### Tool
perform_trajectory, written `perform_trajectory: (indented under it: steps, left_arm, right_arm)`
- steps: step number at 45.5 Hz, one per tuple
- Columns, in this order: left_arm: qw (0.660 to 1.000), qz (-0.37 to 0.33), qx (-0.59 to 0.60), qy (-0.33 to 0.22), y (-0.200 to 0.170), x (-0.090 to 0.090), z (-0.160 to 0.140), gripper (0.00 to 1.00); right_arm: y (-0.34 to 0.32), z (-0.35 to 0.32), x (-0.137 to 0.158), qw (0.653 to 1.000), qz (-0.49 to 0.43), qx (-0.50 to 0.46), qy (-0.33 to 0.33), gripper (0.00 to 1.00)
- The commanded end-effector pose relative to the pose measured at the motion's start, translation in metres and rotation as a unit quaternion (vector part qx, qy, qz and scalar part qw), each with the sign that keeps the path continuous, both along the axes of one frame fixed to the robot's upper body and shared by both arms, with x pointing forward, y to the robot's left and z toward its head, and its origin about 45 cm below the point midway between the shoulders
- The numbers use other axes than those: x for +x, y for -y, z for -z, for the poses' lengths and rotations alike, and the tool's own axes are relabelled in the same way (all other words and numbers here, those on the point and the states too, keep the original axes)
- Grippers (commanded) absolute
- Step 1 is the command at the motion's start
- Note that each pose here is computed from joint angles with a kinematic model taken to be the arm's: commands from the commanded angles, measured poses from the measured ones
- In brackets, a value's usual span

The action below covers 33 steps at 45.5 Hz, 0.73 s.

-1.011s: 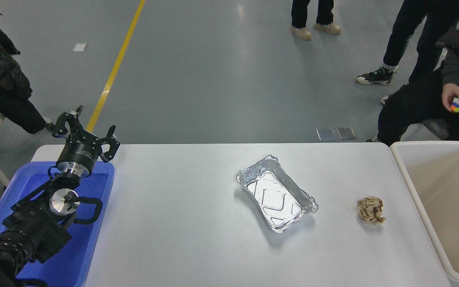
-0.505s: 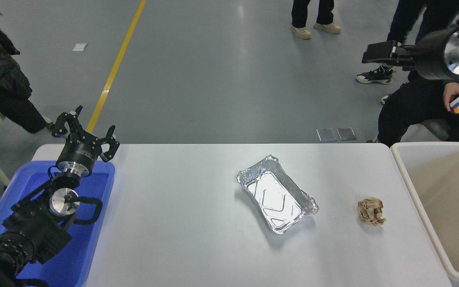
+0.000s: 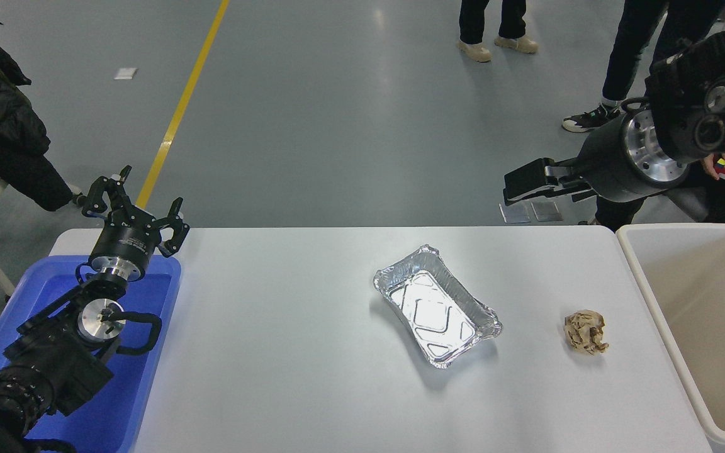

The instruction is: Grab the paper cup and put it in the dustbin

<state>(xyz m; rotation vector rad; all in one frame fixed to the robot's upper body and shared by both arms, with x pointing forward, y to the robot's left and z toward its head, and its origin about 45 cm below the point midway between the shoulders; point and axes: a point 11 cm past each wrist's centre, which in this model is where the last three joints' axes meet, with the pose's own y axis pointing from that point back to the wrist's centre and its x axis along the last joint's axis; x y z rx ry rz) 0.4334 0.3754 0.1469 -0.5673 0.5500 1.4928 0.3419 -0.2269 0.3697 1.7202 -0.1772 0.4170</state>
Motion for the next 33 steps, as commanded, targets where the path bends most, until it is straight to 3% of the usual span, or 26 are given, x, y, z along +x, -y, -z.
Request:
perform_trajectory:
  steps: [1, 10, 33]
  left_arm:
    - [1.000, 0.000, 0.000, 0.000, 0.000, 0.000, 0.000, 0.99]
    - [1.000, 0.000, 0.000, 0.000, 0.000, 0.000, 0.000, 0.99]
    - [1.000, 0.000, 0.000, 0.000, 0.000, 0.000, 0.000, 0.99]
  right_arm:
    - [-0.008, 0.013, -0.035, 0.994, -0.007, 0.006, -0.110, 1.00]
    - [-0.016, 0.020, -0.042, 0.989, 0.004, 0.029, -0.146, 1.00]
    - [0.008, 0.025, -0.041, 0.989, 0.026, -0.003, -0.148, 1.00]
